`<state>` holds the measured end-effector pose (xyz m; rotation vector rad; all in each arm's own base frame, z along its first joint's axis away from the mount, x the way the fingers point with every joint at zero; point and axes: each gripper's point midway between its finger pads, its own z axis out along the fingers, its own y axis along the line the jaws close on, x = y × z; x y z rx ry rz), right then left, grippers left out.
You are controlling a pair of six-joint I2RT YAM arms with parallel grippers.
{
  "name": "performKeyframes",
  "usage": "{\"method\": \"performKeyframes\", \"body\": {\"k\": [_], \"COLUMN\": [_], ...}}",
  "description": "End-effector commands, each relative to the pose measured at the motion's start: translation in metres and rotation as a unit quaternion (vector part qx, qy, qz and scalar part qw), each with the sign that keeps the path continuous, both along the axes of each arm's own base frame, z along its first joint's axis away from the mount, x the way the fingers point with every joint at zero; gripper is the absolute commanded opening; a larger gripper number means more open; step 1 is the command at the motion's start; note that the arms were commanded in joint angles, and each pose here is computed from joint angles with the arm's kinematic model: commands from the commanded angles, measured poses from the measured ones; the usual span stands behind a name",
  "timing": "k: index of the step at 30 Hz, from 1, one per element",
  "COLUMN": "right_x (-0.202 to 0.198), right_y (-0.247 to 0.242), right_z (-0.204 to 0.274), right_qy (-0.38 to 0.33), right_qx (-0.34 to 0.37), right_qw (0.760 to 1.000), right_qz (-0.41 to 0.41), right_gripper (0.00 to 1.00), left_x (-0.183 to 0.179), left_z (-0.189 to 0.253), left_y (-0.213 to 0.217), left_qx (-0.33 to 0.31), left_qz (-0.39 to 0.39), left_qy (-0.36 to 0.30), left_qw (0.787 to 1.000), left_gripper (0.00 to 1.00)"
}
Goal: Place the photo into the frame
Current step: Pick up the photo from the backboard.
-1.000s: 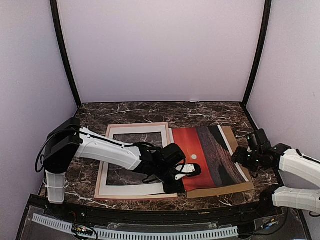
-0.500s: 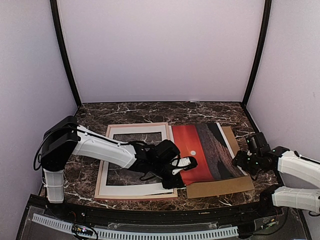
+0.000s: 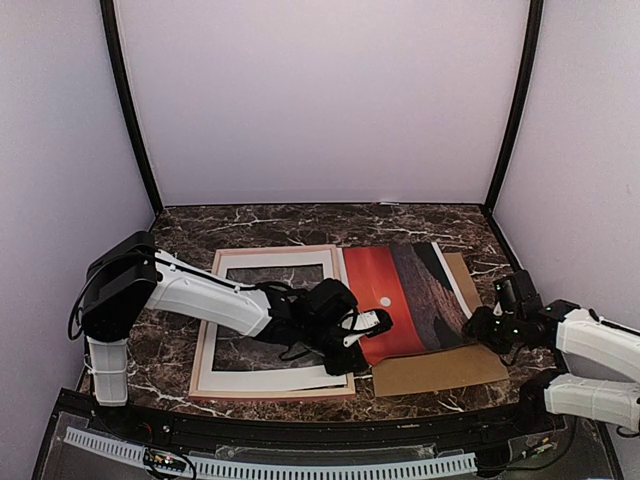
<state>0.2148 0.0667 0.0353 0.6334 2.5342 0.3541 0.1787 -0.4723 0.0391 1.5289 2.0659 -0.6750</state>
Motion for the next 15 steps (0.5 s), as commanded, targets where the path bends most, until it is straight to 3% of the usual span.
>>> {"method": "performKeyframes", "body": {"k": [1, 15], "right_x": [0.009, 0.015], "right_y": [0.008, 0.002], "right_z": [0.011, 0.031], "right_qy": [-0.029, -0.049], "right_qx": [0.029, 0.015], "right_qw": [0.999, 0.999], "right_qz": [0.005, 0.009], "right_gripper": [0.49, 0.14], "left_x": [0.004, 0.005], "left_z": [0.014, 0.008], "left_y": [0.004, 0.005], "left_qx": [-0.013, -0.006], "left_qz": [0.011, 0.017], "left_qy": [-0.008, -0.008], "left_qw": [1.0, 1.0], "left_gripper": [0.42, 0.48]}}
